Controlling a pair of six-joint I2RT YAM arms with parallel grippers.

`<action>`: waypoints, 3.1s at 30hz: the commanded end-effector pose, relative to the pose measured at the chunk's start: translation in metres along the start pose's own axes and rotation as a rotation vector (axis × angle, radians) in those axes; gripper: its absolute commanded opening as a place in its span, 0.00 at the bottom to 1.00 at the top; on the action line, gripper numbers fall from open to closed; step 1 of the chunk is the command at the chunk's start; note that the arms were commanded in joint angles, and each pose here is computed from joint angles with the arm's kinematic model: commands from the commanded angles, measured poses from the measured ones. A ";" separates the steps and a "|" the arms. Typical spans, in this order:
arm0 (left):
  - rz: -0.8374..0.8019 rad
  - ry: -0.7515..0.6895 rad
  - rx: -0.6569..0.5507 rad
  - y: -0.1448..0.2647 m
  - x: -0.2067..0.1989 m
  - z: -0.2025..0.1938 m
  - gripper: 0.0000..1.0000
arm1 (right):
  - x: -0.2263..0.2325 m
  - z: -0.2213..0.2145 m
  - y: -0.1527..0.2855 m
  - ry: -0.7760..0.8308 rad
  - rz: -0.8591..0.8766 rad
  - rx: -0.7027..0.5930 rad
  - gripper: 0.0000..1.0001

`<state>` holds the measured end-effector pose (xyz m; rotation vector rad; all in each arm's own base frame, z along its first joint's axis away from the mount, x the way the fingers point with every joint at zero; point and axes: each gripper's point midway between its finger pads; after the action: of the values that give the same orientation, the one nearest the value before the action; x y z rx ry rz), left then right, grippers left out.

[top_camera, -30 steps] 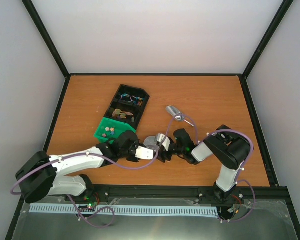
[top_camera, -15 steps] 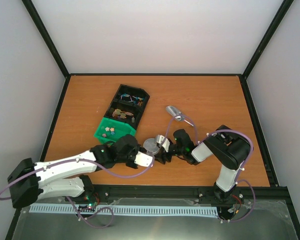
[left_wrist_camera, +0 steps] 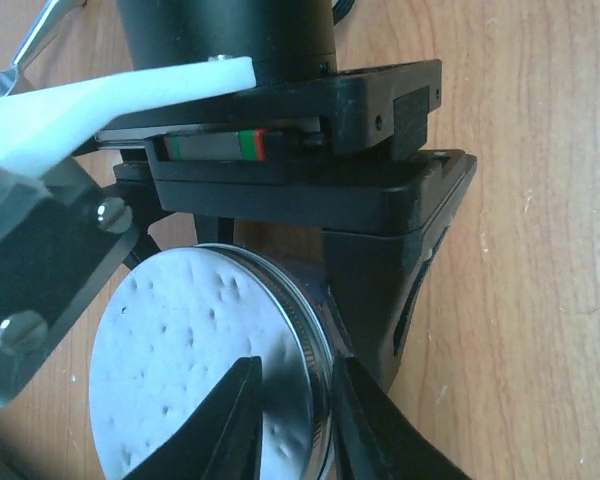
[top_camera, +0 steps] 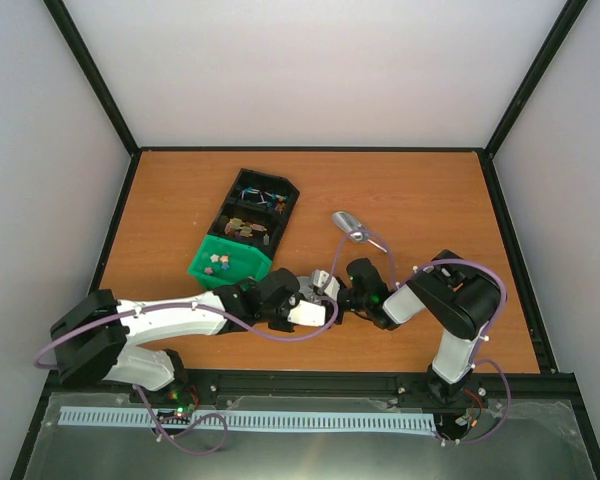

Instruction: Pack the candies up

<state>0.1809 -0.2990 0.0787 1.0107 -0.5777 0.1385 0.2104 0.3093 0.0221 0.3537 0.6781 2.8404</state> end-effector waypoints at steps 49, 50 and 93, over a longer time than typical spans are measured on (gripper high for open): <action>0.019 0.124 0.106 -0.003 0.014 -0.059 0.17 | 0.008 -0.017 -0.002 -0.055 0.029 0.052 0.29; 0.020 0.112 0.117 -0.002 0.013 -0.066 0.17 | 0.008 -0.017 -0.002 -0.053 0.028 0.051 0.29; -0.004 0.052 0.074 0.000 0.003 -0.055 0.20 | 0.010 -0.019 -0.004 -0.056 0.046 0.060 0.28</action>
<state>0.1947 -0.2898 0.0791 0.9602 -0.5165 0.1498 0.2163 0.3100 0.0218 0.3707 0.6742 2.8173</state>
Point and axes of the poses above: each gripper's point midway between its finger pads, its own y axis back along the fingers, its own x axis along the line the jaws close on, z = x × y, and after that the axes turned 8 degrees about -y, right-handed
